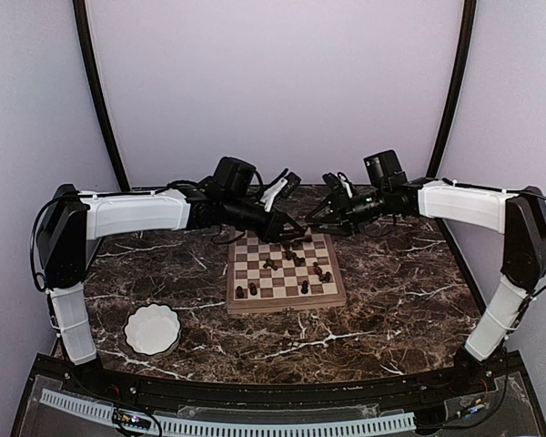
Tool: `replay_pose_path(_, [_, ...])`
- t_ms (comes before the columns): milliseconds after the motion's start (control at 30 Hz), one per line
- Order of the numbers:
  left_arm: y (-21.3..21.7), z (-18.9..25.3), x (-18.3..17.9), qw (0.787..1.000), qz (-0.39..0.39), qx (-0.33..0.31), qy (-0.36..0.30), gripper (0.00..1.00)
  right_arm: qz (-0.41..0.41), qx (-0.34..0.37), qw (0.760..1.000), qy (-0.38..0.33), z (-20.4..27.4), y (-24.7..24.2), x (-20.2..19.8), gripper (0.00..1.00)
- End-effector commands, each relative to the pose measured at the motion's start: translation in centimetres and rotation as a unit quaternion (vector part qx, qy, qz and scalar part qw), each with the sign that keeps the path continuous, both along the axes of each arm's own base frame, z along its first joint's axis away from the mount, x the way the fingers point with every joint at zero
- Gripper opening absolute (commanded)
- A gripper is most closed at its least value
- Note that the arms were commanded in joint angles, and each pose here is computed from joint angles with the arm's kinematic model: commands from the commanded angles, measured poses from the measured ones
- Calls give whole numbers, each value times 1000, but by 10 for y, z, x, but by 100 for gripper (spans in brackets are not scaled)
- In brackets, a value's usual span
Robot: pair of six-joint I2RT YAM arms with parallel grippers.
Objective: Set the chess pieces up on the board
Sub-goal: Pass from the left arm to the right
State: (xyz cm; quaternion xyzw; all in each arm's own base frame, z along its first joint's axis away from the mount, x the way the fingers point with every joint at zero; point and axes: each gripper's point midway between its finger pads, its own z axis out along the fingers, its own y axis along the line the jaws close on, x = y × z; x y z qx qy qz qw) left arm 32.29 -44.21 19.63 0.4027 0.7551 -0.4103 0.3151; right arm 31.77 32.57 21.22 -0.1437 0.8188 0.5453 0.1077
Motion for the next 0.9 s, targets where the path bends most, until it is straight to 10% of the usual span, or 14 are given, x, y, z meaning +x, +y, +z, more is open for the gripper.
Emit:
replay_pose_path(0, [-1,37,-9,999,-18,-41,-23,12,17,13,1000,-3,3,9,-2,45])
replay_pose_path(867, [-2,38,-22,998,-36,-54,-19,16,12,24,1000,-2,-1,8,-2,9])
